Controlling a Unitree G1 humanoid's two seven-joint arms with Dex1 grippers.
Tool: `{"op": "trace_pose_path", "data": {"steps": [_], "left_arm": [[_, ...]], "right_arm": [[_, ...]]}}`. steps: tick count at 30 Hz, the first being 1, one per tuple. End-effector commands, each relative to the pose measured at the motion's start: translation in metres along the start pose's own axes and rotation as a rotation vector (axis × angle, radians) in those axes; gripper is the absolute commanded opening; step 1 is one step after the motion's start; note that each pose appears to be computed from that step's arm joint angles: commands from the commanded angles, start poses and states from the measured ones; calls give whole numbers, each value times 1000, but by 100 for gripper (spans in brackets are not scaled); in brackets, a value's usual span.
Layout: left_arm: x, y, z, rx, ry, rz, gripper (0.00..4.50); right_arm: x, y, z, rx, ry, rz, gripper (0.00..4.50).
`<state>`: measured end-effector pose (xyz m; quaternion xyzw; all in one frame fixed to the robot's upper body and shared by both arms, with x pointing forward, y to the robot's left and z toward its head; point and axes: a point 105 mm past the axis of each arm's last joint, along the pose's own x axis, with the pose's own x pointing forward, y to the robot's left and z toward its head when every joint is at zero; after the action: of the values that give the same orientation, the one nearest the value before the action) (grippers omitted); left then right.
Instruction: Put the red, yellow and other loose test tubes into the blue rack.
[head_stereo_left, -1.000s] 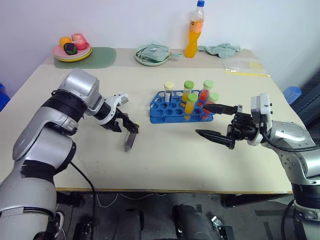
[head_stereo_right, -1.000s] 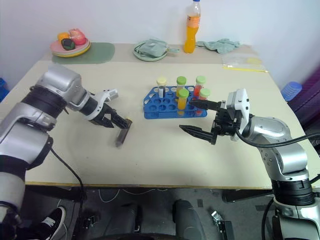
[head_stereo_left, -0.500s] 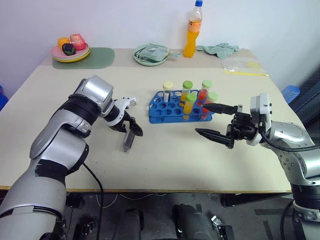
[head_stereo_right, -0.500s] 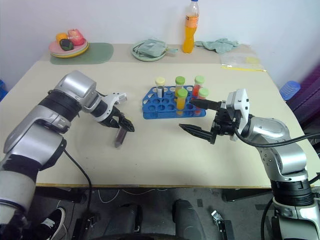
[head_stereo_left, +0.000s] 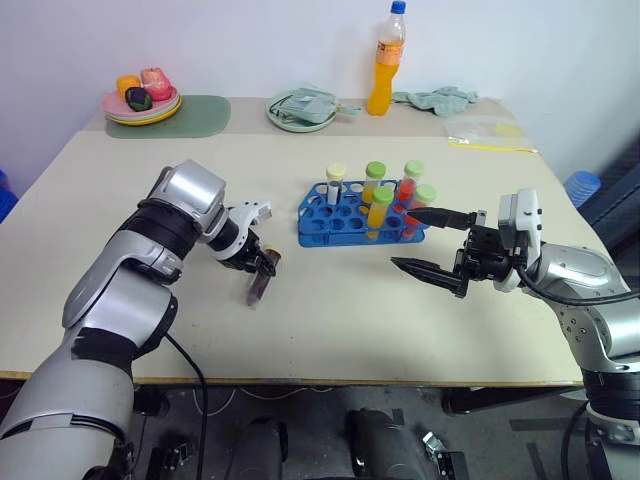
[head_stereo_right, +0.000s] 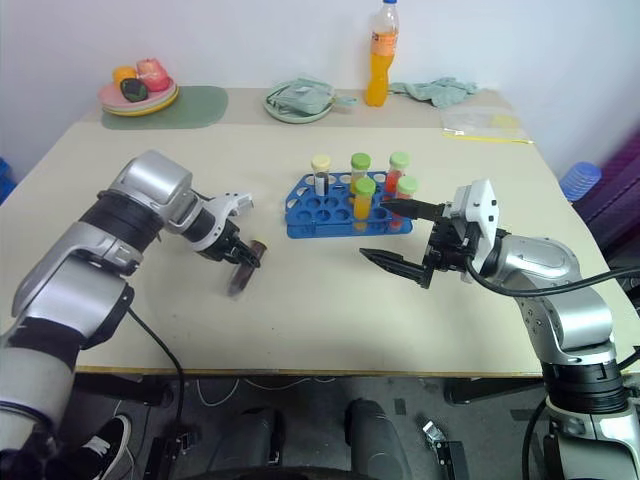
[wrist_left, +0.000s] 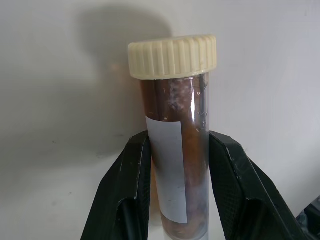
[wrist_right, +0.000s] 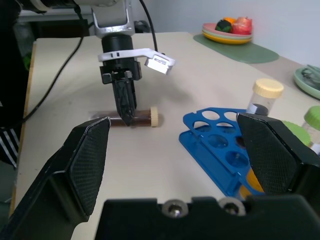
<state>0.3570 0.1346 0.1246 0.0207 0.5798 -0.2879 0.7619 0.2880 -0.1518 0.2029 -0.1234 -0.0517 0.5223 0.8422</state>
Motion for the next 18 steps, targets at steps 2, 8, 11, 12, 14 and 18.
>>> {"op": "trace_pose_path", "data": {"steps": [2,8,11,12,14,18], "left_arm": [[-6,-3,3,-3,-28,-4,166],[-15,-4,1,-14,-58,-15,166],[-20,3,0,-25,-90,8,166],[-21,4,-1,-20,-96,14,166],[-24,4,-2,-3,-114,21,166],[-41,7,17,130,-272,69,166]], "right_arm": [[0,-2,9,-45,-27,-11,450],[-1,-3,9,-47,-22,-12,450],[-2,-3,7,-45,-17,-7,450],[-1,-3,7,-43,-17,-4,450],[0,-3,6,-44,-16,-1,450],[-1,-4,6,-45,-14,-3,450]]}}
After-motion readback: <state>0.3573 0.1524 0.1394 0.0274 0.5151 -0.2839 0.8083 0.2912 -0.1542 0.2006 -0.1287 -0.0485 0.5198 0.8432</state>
